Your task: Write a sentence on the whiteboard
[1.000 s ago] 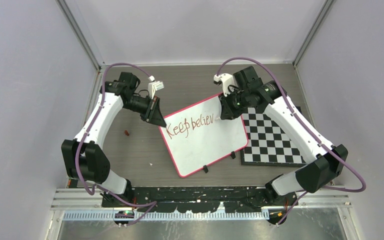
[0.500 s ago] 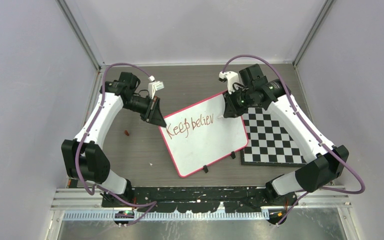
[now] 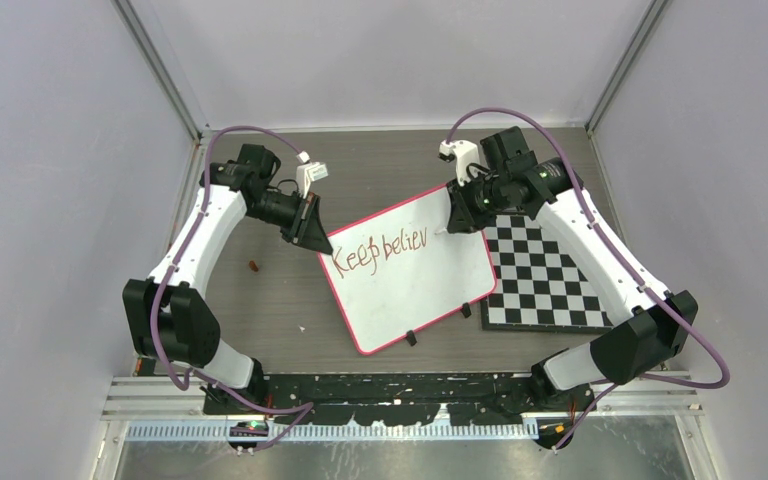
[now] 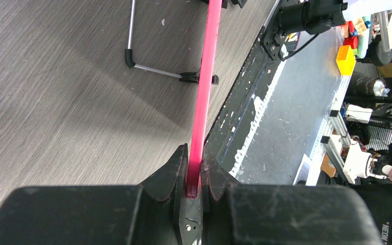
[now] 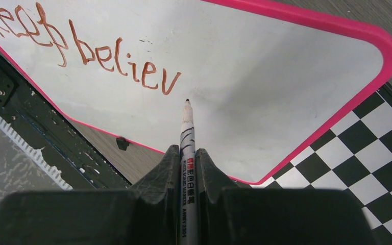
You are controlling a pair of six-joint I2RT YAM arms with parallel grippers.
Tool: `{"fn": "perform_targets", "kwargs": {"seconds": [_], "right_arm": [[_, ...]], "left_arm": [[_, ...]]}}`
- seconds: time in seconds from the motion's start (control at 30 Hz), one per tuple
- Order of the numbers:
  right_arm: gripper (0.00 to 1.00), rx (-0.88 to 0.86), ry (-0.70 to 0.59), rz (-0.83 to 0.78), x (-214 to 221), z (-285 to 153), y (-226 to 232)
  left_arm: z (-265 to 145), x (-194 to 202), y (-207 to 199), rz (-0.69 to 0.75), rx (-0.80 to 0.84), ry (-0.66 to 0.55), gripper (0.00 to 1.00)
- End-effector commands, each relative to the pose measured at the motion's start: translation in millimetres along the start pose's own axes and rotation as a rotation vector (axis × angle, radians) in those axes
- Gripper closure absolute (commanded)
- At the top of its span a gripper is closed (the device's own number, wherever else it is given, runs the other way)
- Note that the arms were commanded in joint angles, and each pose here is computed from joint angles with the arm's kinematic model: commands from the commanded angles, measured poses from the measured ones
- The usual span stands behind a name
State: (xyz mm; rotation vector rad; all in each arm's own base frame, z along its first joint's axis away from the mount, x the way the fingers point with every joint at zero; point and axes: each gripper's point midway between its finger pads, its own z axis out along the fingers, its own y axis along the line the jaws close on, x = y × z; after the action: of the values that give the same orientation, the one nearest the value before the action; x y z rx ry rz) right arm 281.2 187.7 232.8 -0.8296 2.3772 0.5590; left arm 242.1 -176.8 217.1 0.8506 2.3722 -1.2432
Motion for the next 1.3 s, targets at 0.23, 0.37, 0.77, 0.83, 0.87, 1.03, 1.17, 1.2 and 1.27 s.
{"fn": "perform_targets", "kwargs": {"seconds": [0.23, 0.37, 0.77, 0.83, 0.87, 1.03, 1.17, 1.2, 1.27], "right_arm": [[1.0, -0.023, -0.107, -0.017, -32.9, -11.0, 5.6], [1.0, -0.042, -0.098, -0.007, -34.8, -5.7, 7.7], [1.0, -0.013, -0.075, -0.016, -33.3, 5.2, -0.5], [1.0, 0.007, -0.076, -0.02, -33.9, 4.9, -4.4], [1.0, 0.016, -0.076, -0.023, -33.8, 4.2, -5.8], [1.0, 0.048, -0.085, -0.033, -34.6, -0.1, -10.4], [1.0, 0.052, -0.085, -0.026, -34.1, -0.4, -11.7], [1.0, 0.046, -0.082, -0.022, -32.8, 0.4, -10.7], [1.0, 0.03, -0.076, -0.019, -30.7, 2.2, -7.8]], "left_arm": [[-0.9, 1.0, 0.3, 0.015, -0.037, 0.007, 1.0], [-0.8, 1.2, 0.7, 0.015, -0.038, 0.008, 1.0], [-0.8, 1.4, 1.1, 0.015, -0.039, 0.009, 1.0], [-0.4, 1.6, 1.6, 0.014, -0.039, 0.009, 1.0], [-0.4, 1.8, 1.9, 0.015, -0.041, 0.01, 1.0], [-0.3, 1.4, 2.2, 0.015, -0.041, 0.01, 1.0], [-0.4, 1.2, 2.2, 0.016, -0.041, 0.01, 1.0], [-0.4, 1.7, 2.0, 0.015, -0.041, 0.01, 1.0], [-0.1, 1.9, 2.0, 0.016, -0.041, 0.01, 1.0]]}}
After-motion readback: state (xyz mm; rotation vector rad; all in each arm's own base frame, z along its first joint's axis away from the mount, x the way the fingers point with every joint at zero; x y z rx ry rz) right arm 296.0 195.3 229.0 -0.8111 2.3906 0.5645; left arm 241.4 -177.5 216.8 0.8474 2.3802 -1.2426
